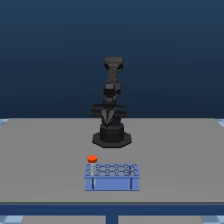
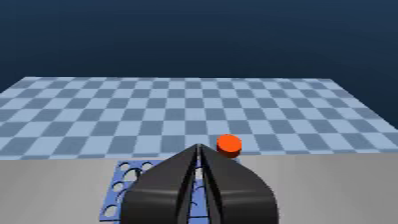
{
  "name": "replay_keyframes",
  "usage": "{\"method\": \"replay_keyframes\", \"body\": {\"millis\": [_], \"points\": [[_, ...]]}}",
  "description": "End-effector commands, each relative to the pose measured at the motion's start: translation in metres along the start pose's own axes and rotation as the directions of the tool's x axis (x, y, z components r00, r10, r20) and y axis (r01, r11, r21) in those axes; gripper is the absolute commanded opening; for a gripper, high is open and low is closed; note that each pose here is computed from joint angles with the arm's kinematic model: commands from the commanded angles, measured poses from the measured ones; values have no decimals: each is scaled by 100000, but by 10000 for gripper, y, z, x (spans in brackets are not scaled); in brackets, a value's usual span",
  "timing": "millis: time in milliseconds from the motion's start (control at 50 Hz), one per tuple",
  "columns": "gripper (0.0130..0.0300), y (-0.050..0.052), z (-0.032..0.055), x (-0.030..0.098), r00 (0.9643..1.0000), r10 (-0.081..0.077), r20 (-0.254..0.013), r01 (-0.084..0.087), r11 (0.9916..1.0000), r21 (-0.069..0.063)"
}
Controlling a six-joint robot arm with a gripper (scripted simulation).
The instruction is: Pick up the centrifuge tube on the rack
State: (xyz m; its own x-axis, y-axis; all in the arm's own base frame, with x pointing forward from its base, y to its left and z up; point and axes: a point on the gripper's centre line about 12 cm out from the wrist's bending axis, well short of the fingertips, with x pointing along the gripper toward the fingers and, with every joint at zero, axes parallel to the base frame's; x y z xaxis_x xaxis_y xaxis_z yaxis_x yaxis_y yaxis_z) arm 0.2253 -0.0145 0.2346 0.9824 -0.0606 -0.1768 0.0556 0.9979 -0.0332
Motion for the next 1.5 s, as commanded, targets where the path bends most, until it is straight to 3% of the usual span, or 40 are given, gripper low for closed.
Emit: {"method": "replay_keyframes", "body": {"millis": [20,900,1200,1500], "points": [[300,0,0,0,100000,0,0,0,100000,0],[300,-21,-3,54,99990,281,-1403,-281,100000,41],[300,-63,-11,163,99900,839,-4396,-833,99996,165],[300,-144,-27,368,99479,1850,-10021,-1814,99983,448]]}}
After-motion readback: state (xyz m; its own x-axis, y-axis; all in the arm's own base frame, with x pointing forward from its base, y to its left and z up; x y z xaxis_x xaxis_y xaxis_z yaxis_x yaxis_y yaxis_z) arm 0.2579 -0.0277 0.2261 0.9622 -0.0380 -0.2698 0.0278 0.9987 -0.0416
